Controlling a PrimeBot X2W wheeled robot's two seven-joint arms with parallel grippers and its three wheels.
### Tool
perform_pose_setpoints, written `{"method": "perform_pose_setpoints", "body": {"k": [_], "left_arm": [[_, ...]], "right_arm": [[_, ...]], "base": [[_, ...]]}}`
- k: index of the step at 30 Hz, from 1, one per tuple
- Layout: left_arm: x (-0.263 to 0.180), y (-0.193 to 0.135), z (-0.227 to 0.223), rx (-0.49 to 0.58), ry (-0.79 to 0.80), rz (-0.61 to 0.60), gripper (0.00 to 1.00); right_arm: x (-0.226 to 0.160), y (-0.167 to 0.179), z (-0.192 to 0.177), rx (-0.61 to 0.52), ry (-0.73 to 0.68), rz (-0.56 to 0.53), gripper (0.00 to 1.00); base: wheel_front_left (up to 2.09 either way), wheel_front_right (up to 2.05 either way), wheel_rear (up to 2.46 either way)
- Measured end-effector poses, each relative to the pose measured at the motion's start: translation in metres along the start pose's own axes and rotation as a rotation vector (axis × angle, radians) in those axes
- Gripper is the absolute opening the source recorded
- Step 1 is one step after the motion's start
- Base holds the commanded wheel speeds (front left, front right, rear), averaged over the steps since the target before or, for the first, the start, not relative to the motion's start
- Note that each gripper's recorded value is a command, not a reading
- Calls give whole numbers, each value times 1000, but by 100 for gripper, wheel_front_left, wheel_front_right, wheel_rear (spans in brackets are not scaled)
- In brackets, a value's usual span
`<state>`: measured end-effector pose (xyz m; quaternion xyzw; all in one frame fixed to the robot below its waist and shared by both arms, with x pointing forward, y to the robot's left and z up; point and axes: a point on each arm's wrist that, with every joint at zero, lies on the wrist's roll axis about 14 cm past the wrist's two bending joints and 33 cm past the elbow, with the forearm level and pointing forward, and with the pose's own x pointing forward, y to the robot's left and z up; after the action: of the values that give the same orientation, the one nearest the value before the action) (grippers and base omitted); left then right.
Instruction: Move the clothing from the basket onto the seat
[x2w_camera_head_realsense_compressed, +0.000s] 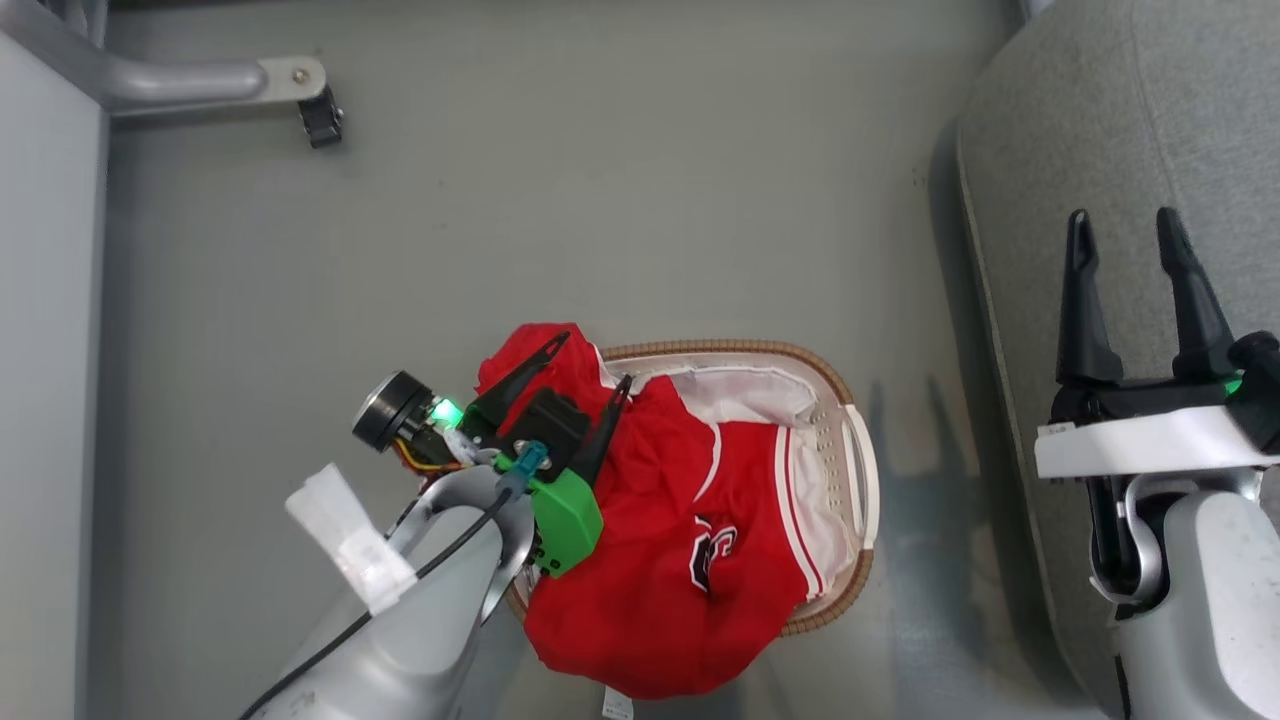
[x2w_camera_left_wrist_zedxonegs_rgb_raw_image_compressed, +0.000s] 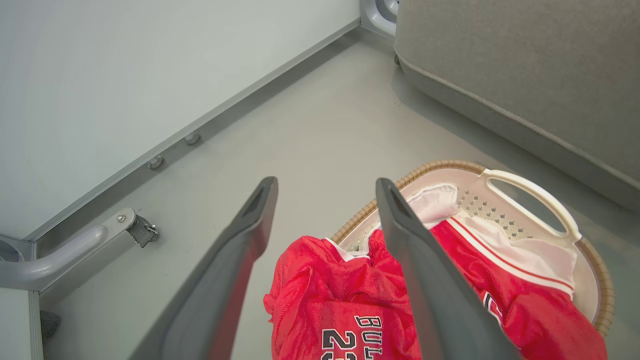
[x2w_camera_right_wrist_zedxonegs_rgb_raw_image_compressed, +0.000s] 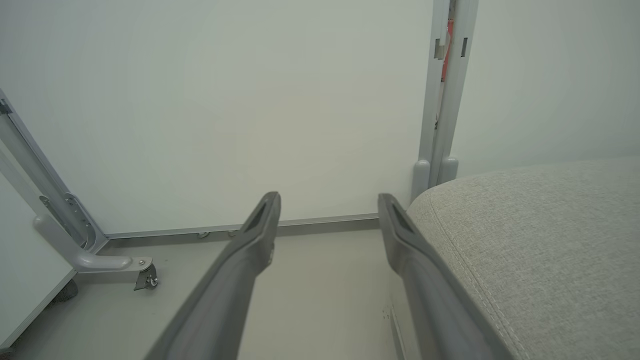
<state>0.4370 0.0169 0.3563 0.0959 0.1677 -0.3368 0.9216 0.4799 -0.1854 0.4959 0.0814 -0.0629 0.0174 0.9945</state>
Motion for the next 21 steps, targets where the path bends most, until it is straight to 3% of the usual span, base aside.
{"method": "perform_pose_setpoints", "body": {"k": [2, 9, 16, 21], "left_arm": [[10, -7, -21, 69, 65, -71, 100], [37, -28, -90, 164, 242, -249, 100], [38, -54, -161, 169, 410, -392, 100], [47, -66, -188, 174, 463, -457, 100]], "right_arm": [[7, -3, -9, 4, 7, -6, 100], [15, -24, -53, 5, 79, -52, 100], [10, -47, -96, 18, 167, -108, 100], [7, -55, -112, 20, 199, -126, 100]], "base": [[0, 0, 0], [0, 0, 0], [0, 0, 0], [0, 0, 0]]}}
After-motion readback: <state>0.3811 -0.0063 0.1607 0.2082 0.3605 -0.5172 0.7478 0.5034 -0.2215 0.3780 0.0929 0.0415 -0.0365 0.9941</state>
